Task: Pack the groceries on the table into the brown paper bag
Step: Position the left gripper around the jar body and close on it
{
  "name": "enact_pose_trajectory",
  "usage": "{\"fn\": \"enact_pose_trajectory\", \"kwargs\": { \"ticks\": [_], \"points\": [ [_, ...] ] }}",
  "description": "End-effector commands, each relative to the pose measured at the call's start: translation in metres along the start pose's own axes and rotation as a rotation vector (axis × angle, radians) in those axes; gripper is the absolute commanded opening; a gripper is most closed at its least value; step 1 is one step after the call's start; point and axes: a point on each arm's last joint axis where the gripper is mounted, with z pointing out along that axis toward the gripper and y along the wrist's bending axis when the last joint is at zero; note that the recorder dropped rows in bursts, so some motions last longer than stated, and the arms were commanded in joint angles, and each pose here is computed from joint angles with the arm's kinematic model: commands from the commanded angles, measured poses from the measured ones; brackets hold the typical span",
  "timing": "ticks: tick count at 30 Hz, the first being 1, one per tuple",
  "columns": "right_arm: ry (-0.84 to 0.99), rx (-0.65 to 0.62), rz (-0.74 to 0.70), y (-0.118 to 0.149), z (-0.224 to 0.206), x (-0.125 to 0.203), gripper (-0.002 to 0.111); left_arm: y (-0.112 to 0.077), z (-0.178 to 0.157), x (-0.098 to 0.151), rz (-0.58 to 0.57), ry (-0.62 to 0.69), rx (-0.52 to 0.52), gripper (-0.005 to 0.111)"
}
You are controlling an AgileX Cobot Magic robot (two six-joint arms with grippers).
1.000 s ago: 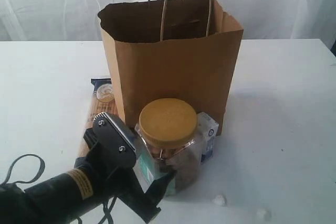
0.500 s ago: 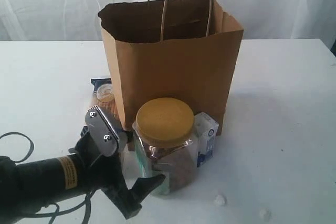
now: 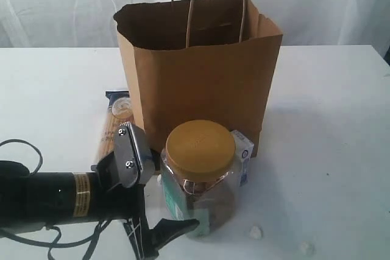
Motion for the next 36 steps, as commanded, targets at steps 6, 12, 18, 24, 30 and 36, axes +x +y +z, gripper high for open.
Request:
{"fn": "enact_pose_trajectory", "kwargs": {
  "ticks": [6,12,18,24,30,36],
  "points": [
    [-0.008,-0.001,0.0,0.0,0.0,0.0,0.0,0.008,0.0,-0.004,-0.069,-0.02,-0.063,0.105],
    [-0.008,-0.001,0.0,0.0,0.0,0.0,0.0,0.015,0.004,0.003,-0.186,-0.007,-0.144,0.105],
    [-0.008,-0.001,0.0,0.0,0.0,0.0,0.0,0.014,0.004,0.003,-0.179,-0.015,-0.133,0.105],
    [-0.008,-0.001,0.0,0.0,0.0,0.0,0.0,0.009,0.005,0.003,-0.119,-0.005,-0.079,0.105],
    [-0.008,-0.001,0.026,0.0,0.0,0.0,0.0,0.008,0.005,0.005,-0.136,0.011,-0.069,0.078],
    [-0.008,-0.001,0.026,0.0,0.0,0.0,0.0,0.009,0.005,0.004,-0.12,0.01,-0.069,0.009]
  ]
}}
